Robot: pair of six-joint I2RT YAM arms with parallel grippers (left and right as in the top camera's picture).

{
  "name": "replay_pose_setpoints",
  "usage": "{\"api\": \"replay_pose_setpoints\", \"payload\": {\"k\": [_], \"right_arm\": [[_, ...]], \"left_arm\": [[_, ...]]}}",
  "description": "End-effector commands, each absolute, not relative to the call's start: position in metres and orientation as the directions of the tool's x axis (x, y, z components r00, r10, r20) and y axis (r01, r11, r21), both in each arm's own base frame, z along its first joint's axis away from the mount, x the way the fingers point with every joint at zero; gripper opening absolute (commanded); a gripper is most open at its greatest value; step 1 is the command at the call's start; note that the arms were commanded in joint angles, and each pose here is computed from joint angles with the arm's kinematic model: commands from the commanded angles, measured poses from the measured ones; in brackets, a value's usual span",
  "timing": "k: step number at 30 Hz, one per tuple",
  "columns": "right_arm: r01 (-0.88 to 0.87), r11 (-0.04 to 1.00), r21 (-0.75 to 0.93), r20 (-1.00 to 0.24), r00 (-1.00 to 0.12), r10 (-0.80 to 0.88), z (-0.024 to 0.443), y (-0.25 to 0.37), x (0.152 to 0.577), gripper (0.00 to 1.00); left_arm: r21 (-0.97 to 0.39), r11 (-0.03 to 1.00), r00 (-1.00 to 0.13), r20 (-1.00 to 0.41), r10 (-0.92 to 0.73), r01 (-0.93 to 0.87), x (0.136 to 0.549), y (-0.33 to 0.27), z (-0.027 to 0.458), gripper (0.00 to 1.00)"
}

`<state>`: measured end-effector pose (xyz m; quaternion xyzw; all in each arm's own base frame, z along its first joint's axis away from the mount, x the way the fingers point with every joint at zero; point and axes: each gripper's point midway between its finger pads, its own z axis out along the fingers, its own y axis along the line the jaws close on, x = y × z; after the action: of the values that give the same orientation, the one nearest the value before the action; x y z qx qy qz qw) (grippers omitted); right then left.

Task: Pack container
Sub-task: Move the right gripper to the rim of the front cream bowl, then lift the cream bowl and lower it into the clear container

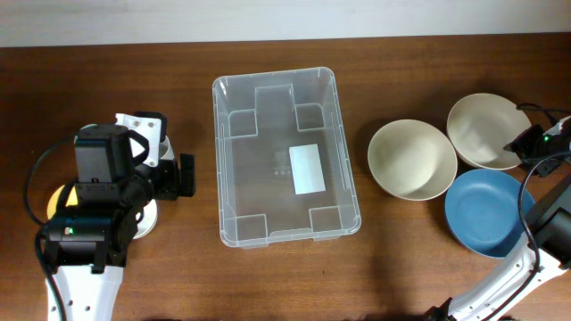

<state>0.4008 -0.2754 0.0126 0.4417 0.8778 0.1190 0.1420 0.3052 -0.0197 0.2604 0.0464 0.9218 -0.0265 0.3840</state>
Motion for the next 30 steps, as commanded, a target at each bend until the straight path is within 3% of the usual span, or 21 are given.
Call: {"api": "replay_pose_setpoints", "payload": {"k": [1, 6, 16, 19, 24, 30], "right_arm": [[0.739, 0.583, 0.337, -0.133, -0.576, 0.807, 0.006, -0.273, 0.403, 0.25], [0.74, 0.581, 0.338, -0.134, -0.573, 0.809, 0.006, -0.273, 0.403, 0.04], [0.724, 0.586, 0.364, -0.157, -0.573, 0.805, 0.02, -0.272, 0.409, 0.04], [0.644, 0.601, 0.474, -0.222, -0.573, 0.789, 0.067, -0.265, 0.429, 0.04], [0.372, 0.658, 0.655, -0.372, -0.599, 0.709, 0.189, -0.226, 0.459, 0.04], [0.051, 0.813, 0.581, -0.528, -0.736, 0.424, 0.28, -0.086, 0.468, 0.04]], "left_arm": [[-0.009, 0.992, -0.676, -0.732, 0.082, 0.13, 0.308, -0.023, 0.272, 1.0], [-0.009, 0.992, -0.676, -0.732, 0.082, 0.13, 0.308, -0.023, 0.272, 1.0], [-0.009, 0.992, -0.672, -0.736, 0.082, 0.13, 0.309, -0.023, 0.273, 1.0], [-0.008, 0.992, -0.671, -0.737, 0.081, 0.13, 0.309, -0.023, 0.273, 1.0], [-0.008, 0.992, -0.671, -0.737, 0.081, 0.13, 0.309, -0.023, 0.273, 0.99], [-0.008, 0.992, -0.671, -0.737, 0.081, 0.13, 0.309, -0.023, 0.273, 1.0]]}}
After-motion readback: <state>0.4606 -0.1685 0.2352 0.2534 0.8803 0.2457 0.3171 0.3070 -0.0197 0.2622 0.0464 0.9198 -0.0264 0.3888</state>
